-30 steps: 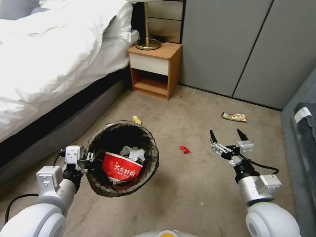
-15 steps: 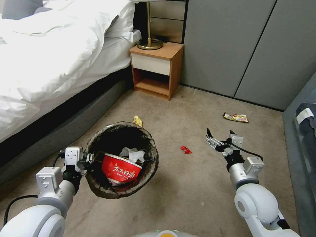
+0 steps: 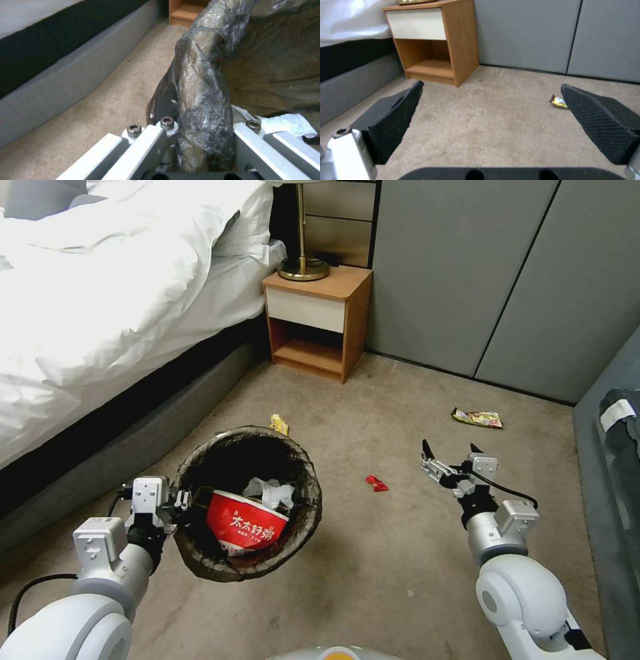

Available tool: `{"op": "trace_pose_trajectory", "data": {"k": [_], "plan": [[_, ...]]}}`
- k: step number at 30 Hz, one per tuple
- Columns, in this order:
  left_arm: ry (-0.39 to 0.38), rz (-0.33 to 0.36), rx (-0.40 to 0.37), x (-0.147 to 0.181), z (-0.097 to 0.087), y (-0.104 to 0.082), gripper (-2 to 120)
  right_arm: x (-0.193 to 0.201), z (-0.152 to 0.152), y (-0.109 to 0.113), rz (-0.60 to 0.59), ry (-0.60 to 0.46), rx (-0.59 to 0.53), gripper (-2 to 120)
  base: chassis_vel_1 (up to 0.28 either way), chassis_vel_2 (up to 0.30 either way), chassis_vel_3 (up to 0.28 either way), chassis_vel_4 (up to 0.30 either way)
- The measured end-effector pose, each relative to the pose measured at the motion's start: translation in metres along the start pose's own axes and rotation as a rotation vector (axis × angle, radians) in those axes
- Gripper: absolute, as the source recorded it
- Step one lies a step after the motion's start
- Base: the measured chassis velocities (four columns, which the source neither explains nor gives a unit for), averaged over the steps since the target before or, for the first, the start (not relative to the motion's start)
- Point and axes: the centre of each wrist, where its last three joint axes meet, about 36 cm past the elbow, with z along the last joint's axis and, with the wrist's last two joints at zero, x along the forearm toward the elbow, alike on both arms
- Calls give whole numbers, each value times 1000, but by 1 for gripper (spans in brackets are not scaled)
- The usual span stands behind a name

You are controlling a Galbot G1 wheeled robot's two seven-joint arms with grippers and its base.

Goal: Pick up the trash bin, then pick up the garbage from the floor and place it into the trash bin.

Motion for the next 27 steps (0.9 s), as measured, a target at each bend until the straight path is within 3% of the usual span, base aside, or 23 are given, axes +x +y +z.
{"op": "trace_pose_trajectory", "data": {"k": [27], "plan": [[-3, 1, 2, 0, -1, 0, 1, 2, 3, 1, 1, -7, 7, 100, -24, 26, 25, -29]]}}
